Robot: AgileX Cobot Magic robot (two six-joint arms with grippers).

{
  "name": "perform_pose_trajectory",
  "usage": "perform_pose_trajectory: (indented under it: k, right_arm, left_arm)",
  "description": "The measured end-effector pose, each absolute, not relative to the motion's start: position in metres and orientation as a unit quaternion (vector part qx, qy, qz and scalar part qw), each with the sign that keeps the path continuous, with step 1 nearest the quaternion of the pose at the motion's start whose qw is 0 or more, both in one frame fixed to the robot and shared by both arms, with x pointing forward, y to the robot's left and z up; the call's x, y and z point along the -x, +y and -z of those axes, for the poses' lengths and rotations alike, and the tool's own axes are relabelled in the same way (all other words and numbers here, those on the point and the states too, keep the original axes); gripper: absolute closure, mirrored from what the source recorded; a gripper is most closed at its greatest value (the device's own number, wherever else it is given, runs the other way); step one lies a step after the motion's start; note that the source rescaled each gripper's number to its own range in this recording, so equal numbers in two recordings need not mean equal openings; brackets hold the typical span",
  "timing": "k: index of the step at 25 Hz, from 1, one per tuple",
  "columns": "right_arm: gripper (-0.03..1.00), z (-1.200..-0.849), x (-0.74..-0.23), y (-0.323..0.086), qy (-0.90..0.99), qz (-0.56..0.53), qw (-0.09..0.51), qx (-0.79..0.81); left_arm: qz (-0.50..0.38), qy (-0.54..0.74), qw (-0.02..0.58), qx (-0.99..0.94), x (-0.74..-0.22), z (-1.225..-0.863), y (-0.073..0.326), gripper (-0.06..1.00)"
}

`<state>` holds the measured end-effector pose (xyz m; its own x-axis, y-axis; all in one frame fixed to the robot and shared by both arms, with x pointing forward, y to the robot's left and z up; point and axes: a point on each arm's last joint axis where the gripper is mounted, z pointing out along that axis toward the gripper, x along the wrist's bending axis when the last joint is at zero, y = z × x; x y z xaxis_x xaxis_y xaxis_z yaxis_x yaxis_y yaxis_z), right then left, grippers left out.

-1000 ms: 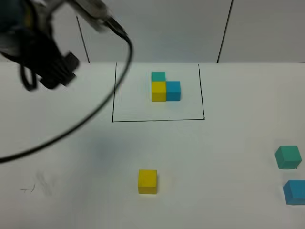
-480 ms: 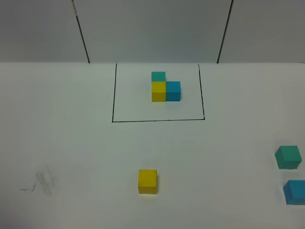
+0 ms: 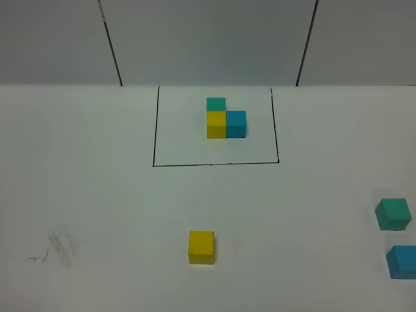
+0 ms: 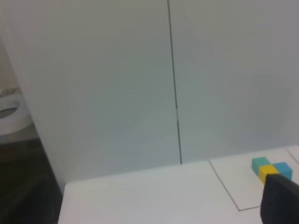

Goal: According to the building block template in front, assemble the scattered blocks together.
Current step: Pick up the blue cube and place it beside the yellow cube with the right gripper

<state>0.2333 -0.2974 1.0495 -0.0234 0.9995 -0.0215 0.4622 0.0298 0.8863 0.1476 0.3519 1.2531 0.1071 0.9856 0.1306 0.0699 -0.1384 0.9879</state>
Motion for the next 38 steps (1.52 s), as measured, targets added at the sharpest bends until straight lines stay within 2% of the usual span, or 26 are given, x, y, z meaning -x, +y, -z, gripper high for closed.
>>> perform_pose_trajectory:
  k: [7,14,19,25,29,38]
  right_arm:
    - [0.97,-1.049,-0.233,-0.297,0.616,-0.364,0.369,-0.594]
    - [0.97,-1.049,-0.233,-0.297,0.616,-0.364,0.369,-0.594]
    - [0.97,-1.049,-0.233,-0.297,0.616,-0.364,0.369,-0.594]
    - [0.97,-1.049,-0.233,-0.297,0.616,-0.364,0.369,-0.594]
    - [0.97,-1.049,-0.233,-0.297,0.616,-0.364,0.369,-0.594]
    - [0.97,-1.049,-0.233,-0.297,0.616,-0.364,0.369,-0.594]
  left_arm:
    - [-0.481,0.545,0.386,-0.568,-0.155,-1.177,0.320,0.02]
    - [-0.425,0.624,0.355,-0.551,-0.196,-1.097,0.311,0.04]
    - [-0.372,0.660,0.338,-0.558,-0.221,-1.060,0.310,0.04]
    - [-0.349,0.674,0.328,-0.562,-0.226,-1.046,0.309,0.06]
    - [-0.348,0.674,0.329,-0.562,-0.226,-1.046,0.309,0.12]
    - [-0.348,0.675,0.330,-0.561,-0.226,-1.046,0.309,0.42]
